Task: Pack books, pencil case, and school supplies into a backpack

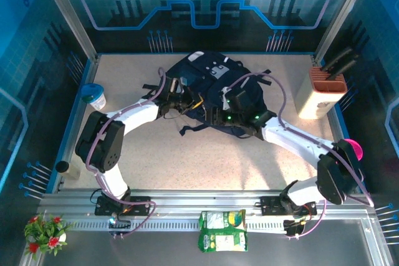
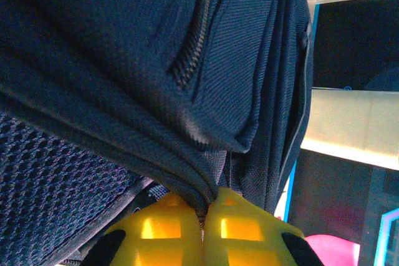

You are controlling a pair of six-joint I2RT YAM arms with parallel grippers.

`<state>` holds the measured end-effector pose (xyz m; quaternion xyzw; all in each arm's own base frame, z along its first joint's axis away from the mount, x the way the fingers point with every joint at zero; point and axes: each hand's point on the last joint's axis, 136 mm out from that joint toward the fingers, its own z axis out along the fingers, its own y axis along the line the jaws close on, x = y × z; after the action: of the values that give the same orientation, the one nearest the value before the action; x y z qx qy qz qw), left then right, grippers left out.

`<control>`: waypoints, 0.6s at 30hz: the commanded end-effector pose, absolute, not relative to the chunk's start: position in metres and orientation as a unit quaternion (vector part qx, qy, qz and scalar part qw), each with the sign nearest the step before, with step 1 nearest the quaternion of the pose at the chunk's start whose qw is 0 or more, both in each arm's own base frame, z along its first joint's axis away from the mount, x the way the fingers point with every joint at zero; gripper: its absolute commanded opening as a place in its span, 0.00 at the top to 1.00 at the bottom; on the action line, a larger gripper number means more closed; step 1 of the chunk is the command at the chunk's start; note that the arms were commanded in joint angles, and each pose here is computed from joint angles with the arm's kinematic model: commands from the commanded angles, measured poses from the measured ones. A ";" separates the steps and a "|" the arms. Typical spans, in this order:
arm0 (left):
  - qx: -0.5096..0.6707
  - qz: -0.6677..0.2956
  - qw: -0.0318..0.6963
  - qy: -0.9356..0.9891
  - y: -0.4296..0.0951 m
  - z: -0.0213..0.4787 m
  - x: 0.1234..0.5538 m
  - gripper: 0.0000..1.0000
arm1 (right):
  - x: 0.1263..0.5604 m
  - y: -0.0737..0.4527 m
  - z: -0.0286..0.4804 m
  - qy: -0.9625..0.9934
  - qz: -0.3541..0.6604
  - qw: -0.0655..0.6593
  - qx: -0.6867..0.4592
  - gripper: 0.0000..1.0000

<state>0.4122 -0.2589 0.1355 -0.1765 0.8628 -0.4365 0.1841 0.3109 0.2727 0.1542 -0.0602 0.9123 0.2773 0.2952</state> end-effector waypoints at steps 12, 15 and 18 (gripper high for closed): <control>-0.140 -0.483 0.174 0.847 -0.284 0.166 0.410 1.00 | 0.347 0.287 0.126 0.925 0.223 0.306 -0.033 0.70; -0.137 -0.485 0.174 0.846 -0.285 0.168 0.409 1.00 | 0.356 0.286 0.125 0.926 0.203 0.317 -0.037 0.67; -0.136 -0.487 0.174 0.845 -0.285 0.170 0.408 1.00 | 0.364 0.286 0.122 0.927 0.193 0.319 -0.039 0.67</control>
<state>0.4110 -0.2607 0.1362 -0.1849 0.8608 -0.4407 0.1748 0.3510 0.2850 0.1201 -0.0325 0.9285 0.2169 0.2995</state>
